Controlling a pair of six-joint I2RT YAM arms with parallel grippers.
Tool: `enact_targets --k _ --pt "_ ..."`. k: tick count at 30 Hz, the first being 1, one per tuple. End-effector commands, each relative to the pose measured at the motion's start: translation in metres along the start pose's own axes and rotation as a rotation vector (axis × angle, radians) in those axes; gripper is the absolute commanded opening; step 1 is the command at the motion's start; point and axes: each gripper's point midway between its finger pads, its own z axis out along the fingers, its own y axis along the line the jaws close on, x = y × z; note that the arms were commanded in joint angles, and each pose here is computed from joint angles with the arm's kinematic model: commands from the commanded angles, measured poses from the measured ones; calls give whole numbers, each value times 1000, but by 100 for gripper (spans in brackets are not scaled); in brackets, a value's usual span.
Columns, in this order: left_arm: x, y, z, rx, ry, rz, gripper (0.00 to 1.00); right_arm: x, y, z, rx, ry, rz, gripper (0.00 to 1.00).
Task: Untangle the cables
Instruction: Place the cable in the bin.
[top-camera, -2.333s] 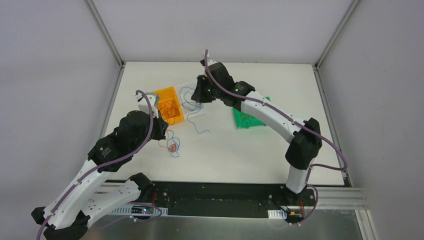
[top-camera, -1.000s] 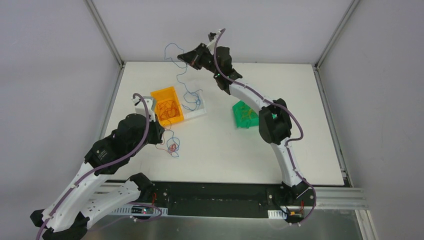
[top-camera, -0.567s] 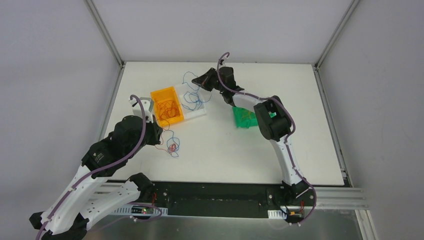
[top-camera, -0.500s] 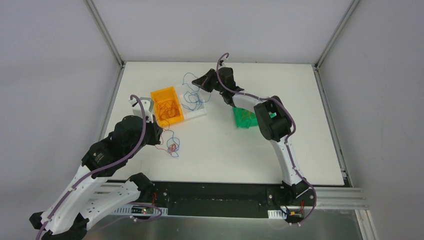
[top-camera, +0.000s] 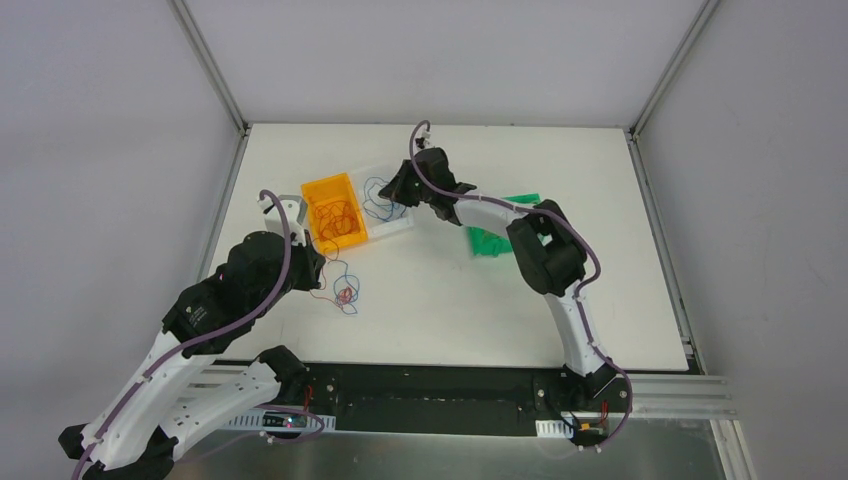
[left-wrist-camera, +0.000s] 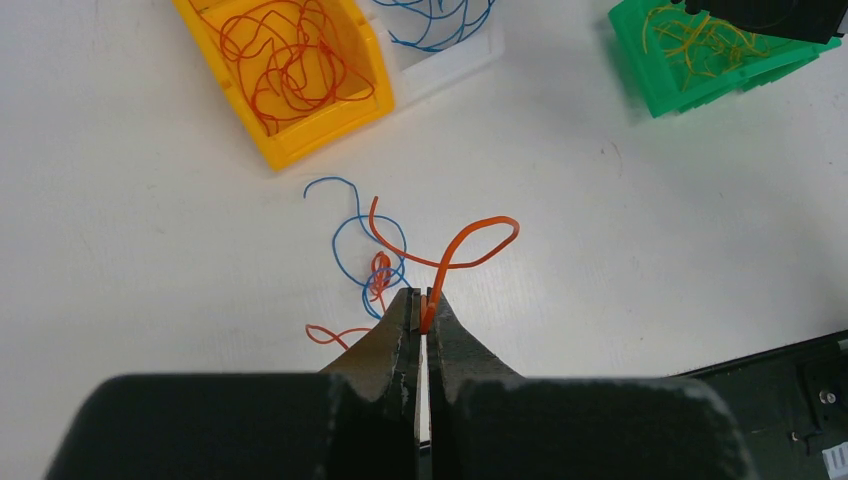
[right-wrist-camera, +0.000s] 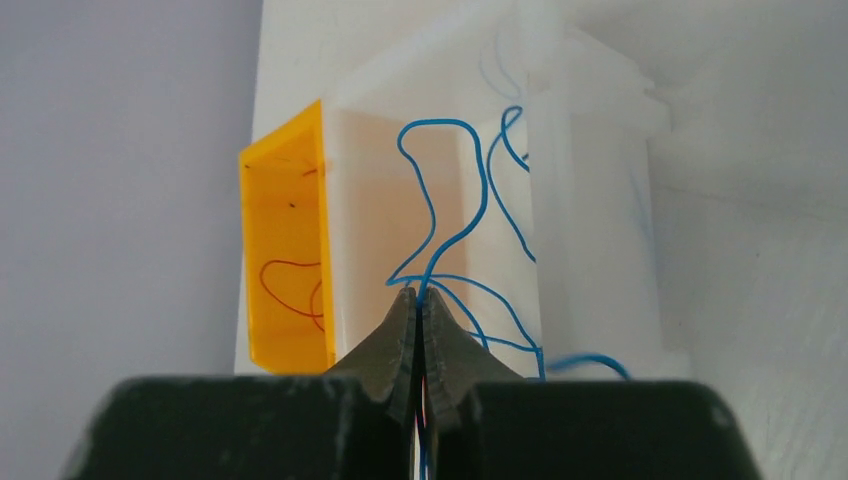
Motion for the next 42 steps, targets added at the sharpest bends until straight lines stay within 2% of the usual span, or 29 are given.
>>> enact_targets --k 1,6,11,14,17,22,26,31,37,42 --pt "-14 2 -7 -5 -46 -5 0 -5 15 -6 77 -4 -109 0" --pt "-13 3 -5 -13 -41 3 0 16 2 10 181 75 -133 0" --pt "-10 3 -4 -13 -35 5 0 5 14 3 192 49 -164 27" --pt "-8 2 0 -17 -19 10 0 -10 29 -9 198 35 -204 38" --pt "-4 -1 6 -17 11 17 0 -25 49 -27 193 10 -235 59" --pt "-5 -14 14 13 56 28 0 -36 74 -67 153 -3 -285 86" --pt "-7 -35 20 89 101 21 0 -25 72 -108 135 14 -324 91" --pt "1 -71 32 230 192 11 0 -22 57 -173 136 -42 -389 92" --pt "17 -112 56 381 254 -67 0 -28 10 -247 225 -170 -369 92" --pt "23 -154 67 512 316 -84 0 -21 -38 -279 316 -322 -352 92"
